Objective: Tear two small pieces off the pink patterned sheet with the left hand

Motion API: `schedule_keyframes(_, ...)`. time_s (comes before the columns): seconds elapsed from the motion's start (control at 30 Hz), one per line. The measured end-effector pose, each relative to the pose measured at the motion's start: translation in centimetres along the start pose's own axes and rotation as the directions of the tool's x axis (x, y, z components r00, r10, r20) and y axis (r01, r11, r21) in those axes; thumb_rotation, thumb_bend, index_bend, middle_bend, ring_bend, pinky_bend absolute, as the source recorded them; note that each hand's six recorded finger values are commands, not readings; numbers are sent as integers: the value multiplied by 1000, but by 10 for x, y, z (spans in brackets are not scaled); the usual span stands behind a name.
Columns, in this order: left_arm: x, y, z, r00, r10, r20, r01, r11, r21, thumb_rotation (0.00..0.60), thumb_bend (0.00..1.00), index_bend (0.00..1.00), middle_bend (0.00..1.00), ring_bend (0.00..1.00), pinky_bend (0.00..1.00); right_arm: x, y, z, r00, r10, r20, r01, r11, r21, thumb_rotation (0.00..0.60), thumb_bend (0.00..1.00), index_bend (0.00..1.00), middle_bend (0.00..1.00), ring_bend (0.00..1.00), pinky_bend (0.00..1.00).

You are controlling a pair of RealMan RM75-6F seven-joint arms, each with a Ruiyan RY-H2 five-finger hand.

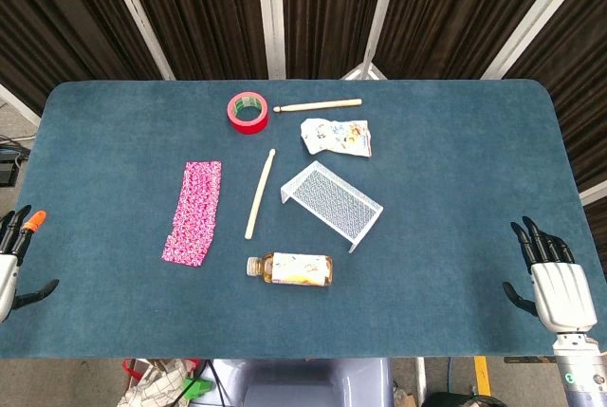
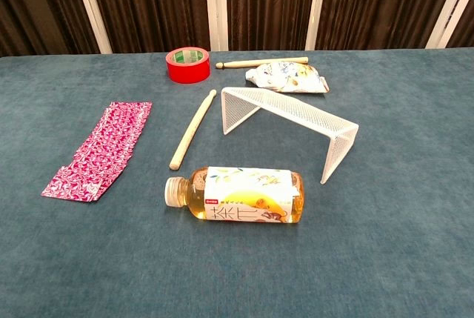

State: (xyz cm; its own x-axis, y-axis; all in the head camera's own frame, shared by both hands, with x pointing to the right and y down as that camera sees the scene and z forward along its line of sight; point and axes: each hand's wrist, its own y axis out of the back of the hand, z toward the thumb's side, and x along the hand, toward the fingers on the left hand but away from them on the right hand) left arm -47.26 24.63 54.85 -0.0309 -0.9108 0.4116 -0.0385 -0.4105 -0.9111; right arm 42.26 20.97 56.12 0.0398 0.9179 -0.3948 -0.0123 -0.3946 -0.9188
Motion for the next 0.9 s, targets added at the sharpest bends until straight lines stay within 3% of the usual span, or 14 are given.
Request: schedule_keyframes(0.9, 0, 0, 1, 1000, 12, -4, -11, 1000, 7, 600, 220, 117, 1, 0, 96, -1, -2, -3, 1000, 9, 12, -9, 1000, 0, 600, 265, 22, 53, 157, 170)
